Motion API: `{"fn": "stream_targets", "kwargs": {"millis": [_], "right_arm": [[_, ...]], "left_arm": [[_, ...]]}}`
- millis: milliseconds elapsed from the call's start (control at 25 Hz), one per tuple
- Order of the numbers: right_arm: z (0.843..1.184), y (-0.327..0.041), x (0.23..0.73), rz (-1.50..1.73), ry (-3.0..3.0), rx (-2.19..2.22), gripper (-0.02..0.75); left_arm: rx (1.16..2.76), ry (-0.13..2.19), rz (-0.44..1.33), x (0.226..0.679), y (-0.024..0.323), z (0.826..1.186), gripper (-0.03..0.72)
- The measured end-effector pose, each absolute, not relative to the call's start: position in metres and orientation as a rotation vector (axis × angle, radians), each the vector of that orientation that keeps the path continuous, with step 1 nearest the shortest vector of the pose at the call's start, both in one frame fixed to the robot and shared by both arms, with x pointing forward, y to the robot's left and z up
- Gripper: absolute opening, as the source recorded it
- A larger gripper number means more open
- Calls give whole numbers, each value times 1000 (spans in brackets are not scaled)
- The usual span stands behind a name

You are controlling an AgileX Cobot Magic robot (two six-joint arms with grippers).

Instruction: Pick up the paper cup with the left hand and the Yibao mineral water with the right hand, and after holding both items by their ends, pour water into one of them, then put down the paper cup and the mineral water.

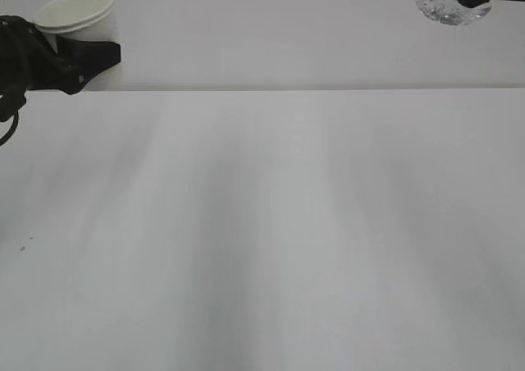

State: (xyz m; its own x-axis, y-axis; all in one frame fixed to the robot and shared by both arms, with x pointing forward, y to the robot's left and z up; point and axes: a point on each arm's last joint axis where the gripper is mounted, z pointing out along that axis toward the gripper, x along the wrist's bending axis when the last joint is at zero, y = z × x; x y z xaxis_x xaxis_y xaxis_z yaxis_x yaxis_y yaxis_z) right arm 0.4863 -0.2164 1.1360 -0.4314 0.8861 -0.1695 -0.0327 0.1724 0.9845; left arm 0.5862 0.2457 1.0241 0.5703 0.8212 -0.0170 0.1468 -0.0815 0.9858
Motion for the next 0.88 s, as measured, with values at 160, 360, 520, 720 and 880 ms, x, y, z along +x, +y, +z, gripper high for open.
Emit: {"fn": "stream_targets", "kwargs": {"millis": [160, 360, 520, 720, 880], "right_arm": [[1136, -216, 486, 1383, 1612, 834, 473], [1136, -216, 486, 1383, 1612, 834, 473], [1136, -216, 486, 1386, 1611, 838, 472], [1136, -216, 486, 1386, 1611, 838, 472], [1136, -216, 486, 1386, 1611, 838, 472]], "left_arm": [[1568, 894, 708, 588, 259, 1023, 445], [1548, 946, 725, 590, 272, 1023, 445], [1545, 977, 728, 589, 278, 1020, 445], [1551, 1032, 712, 583, 286, 1008, 445], [1556, 1064, 703, 579, 291, 1001, 445]]}}
